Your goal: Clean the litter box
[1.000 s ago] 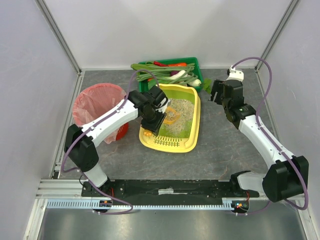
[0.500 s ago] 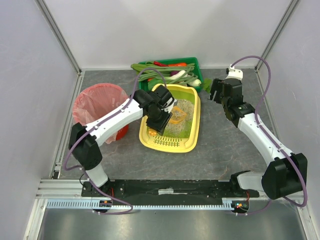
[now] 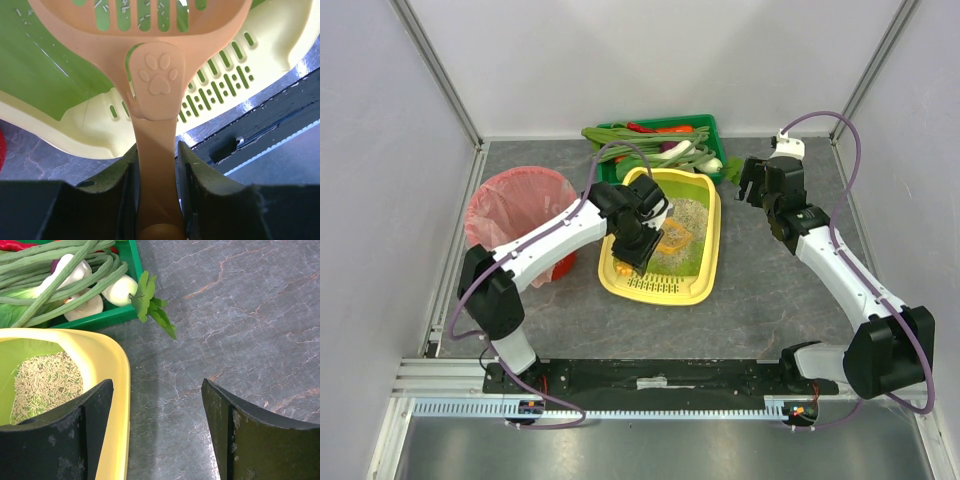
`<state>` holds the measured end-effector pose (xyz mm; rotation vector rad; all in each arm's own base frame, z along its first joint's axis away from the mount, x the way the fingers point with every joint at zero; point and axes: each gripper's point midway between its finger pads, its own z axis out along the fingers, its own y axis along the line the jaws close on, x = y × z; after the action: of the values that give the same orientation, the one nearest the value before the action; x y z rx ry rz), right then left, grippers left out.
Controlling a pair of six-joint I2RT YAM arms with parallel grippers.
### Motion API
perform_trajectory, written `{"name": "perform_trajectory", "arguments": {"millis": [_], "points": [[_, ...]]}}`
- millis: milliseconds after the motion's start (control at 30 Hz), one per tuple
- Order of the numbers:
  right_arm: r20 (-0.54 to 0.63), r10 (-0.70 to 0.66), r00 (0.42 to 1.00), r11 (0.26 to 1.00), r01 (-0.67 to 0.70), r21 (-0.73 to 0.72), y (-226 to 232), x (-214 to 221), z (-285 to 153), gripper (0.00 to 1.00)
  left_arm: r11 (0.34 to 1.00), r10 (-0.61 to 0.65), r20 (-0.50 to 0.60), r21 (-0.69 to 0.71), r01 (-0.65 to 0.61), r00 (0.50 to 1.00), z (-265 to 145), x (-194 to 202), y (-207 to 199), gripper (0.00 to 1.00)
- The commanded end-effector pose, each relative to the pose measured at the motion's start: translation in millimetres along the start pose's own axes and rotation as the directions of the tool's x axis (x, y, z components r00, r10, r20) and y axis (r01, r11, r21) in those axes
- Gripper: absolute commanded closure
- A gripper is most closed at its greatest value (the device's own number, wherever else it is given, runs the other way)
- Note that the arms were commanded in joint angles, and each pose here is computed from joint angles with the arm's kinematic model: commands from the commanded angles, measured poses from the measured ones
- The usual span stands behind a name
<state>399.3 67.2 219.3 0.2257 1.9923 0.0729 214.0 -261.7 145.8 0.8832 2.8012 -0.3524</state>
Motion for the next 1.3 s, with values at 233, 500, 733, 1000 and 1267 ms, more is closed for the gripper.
{"name": "perform_trajectory", "arguments": {"millis": [233, 500, 733, 1000, 1267], "points": [[0.060, 0.021, 0.998, 0.999, -0.018, -0.044, 11, -26, -3, 0.20, 0.999, 0.011, 0.081, -0.035, -0.009, 0.997, -16, -11, 16, 0.98], [0.057, 0.028, 0.998, 0.998, -0.025, -0.055, 13, -25, -1, 0.20, 0.998, 0.036, 0.040, -0.058, -0.034, 0.999, -14, -11, 10, 0.98], [0.071, 0.026, 0.997, 0.999, -0.024, -0.035, 8, -26, -6, 0.20, 0.999, 0.000, 0.056, -0.039, 0.002, 0.998, -17, -15, 15, 0.98], [0.071, 0.028, 0.997, 0.999, -0.025, -0.033, 6, -24, -8, 0.20, 0.995, -0.033, 0.081, 0.097, 0.025, 0.996, -18, -14, -14, 0.98], [0.075, 0.026, 0.997, 0.999, -0.023, -0.036, 7, -25, -7, 0.20, 0.999, -0.001, 0.156, 0.040, -0.005, 0.988, -25, -29, -10, 0.98]]}}
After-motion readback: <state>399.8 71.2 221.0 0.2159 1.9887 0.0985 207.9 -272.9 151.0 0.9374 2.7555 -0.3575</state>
